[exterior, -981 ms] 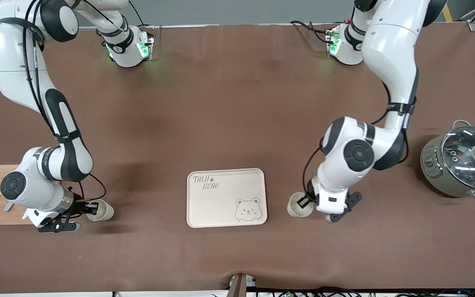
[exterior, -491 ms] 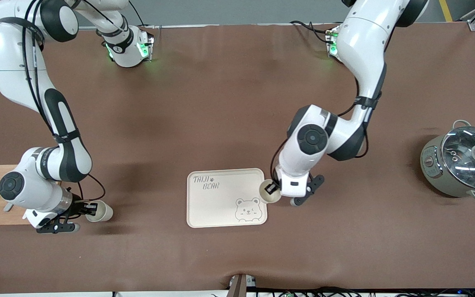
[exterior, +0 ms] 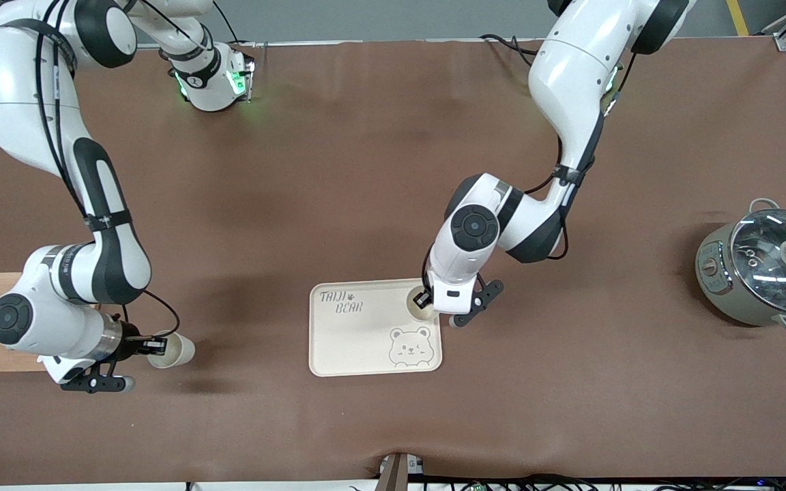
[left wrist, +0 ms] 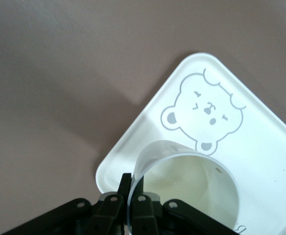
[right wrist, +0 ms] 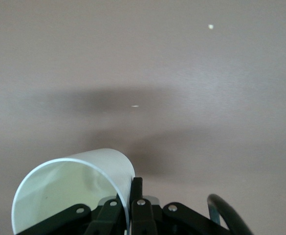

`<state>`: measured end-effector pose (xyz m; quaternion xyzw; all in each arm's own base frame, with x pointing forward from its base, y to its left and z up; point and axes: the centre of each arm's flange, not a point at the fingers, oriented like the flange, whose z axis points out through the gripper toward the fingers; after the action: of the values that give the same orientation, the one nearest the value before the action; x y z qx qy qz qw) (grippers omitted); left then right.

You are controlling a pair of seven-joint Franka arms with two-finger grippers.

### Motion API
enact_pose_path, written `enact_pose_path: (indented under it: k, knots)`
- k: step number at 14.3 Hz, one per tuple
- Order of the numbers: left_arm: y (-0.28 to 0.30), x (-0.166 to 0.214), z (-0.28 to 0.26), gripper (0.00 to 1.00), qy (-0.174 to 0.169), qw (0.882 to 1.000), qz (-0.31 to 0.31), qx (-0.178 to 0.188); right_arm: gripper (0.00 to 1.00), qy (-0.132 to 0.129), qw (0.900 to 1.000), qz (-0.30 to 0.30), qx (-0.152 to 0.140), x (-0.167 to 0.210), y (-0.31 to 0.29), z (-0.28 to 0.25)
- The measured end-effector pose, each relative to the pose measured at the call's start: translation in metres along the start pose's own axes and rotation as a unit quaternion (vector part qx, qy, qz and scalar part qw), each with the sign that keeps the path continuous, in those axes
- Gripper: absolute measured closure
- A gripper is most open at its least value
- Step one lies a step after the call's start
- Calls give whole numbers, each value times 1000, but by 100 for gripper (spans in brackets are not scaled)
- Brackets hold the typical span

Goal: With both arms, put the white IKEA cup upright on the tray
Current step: 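Carry the cup onto the tray with the left gripper, then release the cup with the left gripper while the right gripper carries its cup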

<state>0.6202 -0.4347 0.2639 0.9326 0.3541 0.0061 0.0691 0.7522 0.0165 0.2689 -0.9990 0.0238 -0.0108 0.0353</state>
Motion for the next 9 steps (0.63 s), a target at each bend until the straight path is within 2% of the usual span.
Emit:
enact_pose_path:
  k: [5, 8, 9]
  knots:
    - [-1, -18, 40, 96, -1, 1000, 10, 2, 96, -8, 999, 45, 1, -3, -68, -12]
    - [-1, -18, 44, 96, 0, 1000, 11, 1, 96, -4, 997, 76, 3, -6, -101, -20]
    - [-1, -18, 45, 93, 0, 1000, 13, 1, 96, -4, 996, 87, 3, -8, -111, -20]
